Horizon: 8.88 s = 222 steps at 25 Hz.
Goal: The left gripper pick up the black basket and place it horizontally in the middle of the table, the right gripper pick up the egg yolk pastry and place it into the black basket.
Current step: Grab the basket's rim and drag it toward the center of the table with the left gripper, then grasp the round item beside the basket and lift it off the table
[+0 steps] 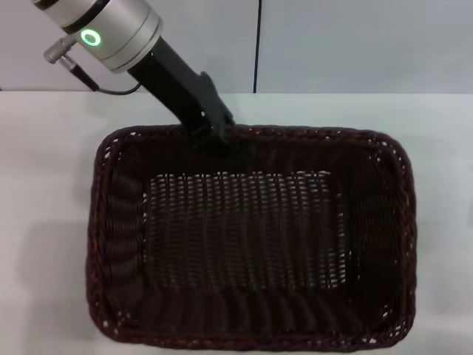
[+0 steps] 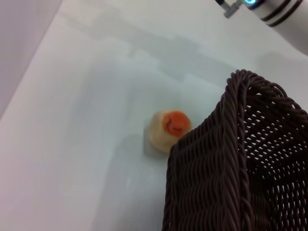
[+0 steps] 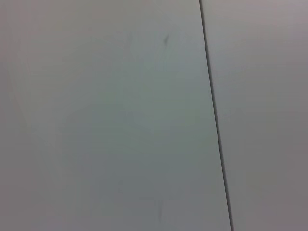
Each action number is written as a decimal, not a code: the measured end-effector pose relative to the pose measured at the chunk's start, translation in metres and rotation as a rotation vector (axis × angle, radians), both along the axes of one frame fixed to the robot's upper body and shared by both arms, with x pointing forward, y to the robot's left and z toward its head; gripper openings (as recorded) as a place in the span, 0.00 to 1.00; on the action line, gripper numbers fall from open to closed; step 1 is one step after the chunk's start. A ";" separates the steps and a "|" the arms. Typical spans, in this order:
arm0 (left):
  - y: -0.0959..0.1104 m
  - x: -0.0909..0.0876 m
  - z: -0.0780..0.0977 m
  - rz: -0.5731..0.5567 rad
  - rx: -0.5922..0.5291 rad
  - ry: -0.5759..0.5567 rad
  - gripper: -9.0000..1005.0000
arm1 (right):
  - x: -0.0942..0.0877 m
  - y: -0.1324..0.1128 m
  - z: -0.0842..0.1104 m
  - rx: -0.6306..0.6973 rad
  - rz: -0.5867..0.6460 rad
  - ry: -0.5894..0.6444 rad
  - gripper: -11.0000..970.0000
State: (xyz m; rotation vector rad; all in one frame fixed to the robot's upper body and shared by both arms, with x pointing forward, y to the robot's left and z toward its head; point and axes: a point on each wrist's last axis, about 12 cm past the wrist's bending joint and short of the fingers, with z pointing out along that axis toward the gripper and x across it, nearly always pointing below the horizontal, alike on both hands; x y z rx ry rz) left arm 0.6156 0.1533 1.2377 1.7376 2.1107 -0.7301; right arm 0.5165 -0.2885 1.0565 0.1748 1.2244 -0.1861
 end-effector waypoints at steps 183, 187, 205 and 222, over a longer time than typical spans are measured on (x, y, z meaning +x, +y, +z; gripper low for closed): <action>0.293 -0.098 -0.107 1.419 -0.911 -1.276 0.51 | -0.125 0.102 -0.016 0.290 0.205 0.635 0.64; 0.293 -0.099 -0.106 1.419 -0.913 -1.280 0.51 | -0.123 0.105 -0.018 0.279 0.234 0.646 0.64; 0.294 -0.100 -0.105 1.426 -0.937 -1.283 0.51 | -0.111 0.112 -0.029 0.268 0.303 0.702 0.63; 0.296 -0.100 -0.103 1.427 -0.944 -1.295 0.51 | -0.106 0.110 -0.039 0.310 0.316 0.733 0.58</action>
